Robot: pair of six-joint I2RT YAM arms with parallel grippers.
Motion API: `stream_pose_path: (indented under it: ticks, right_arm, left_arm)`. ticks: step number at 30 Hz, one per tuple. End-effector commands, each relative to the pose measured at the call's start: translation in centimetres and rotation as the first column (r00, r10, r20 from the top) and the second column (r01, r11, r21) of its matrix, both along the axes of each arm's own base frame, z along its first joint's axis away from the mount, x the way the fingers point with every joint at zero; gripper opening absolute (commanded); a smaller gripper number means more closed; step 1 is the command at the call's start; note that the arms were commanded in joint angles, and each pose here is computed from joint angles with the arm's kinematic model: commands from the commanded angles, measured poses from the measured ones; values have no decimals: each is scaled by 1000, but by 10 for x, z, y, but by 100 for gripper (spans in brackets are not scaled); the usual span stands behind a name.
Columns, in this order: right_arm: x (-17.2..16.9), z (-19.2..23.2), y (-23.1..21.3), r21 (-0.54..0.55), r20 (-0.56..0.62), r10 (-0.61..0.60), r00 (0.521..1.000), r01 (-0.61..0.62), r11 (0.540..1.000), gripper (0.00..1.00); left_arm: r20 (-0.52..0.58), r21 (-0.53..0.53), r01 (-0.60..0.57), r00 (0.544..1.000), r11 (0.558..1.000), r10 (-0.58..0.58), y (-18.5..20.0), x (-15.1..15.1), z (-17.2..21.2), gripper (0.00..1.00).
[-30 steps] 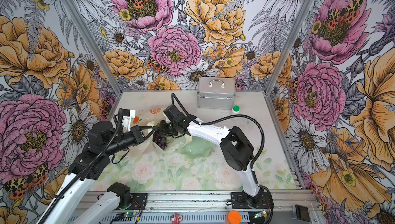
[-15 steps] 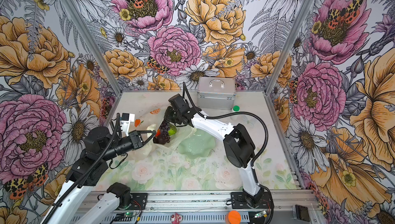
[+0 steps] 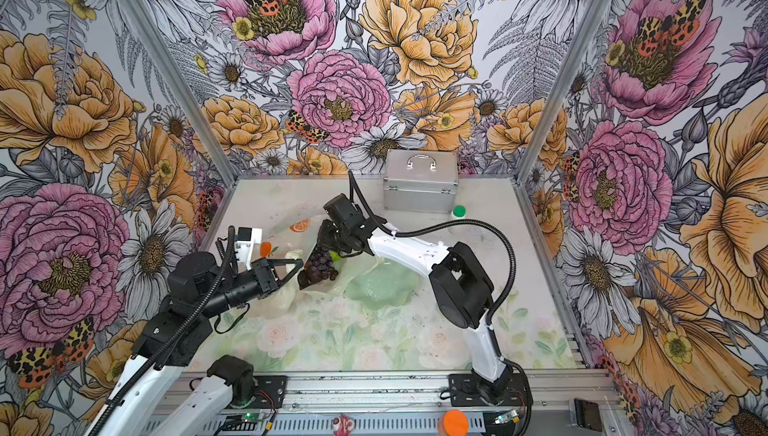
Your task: Place the fruits into the plastic bag
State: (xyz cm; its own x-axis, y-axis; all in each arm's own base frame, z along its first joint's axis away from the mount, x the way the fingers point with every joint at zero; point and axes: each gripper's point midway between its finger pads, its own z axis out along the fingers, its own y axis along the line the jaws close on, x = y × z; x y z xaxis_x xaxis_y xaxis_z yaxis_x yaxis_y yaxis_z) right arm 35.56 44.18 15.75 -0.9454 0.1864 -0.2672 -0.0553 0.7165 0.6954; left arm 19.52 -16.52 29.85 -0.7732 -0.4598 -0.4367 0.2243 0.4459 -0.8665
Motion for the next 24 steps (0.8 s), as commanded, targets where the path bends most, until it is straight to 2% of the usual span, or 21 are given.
stream_pose_path:
  ticks: [1,8,12,24]
  right_arm:
    - [-13,2,16,23,9,68,998,-68,997,15]
    - [-38,-4,46,36,-2,162,987,-162,986,15]
    - [-45,-17,55,27,-24,176,984,-175,984,15]
    - [-36,-60,59,-22,-116,100,988,-104,994,16]
  left_arm:
    - [6,-22,-35,999,999,35,3,8,1,0]
    - [13,-13,-24,1000,1000,25,0,12,0,0]
    - [10,-6,-18,1000,1000,18,-3,19,0,0]
    - [12,1,4,1000,1000,-4,-9,30,7,0]
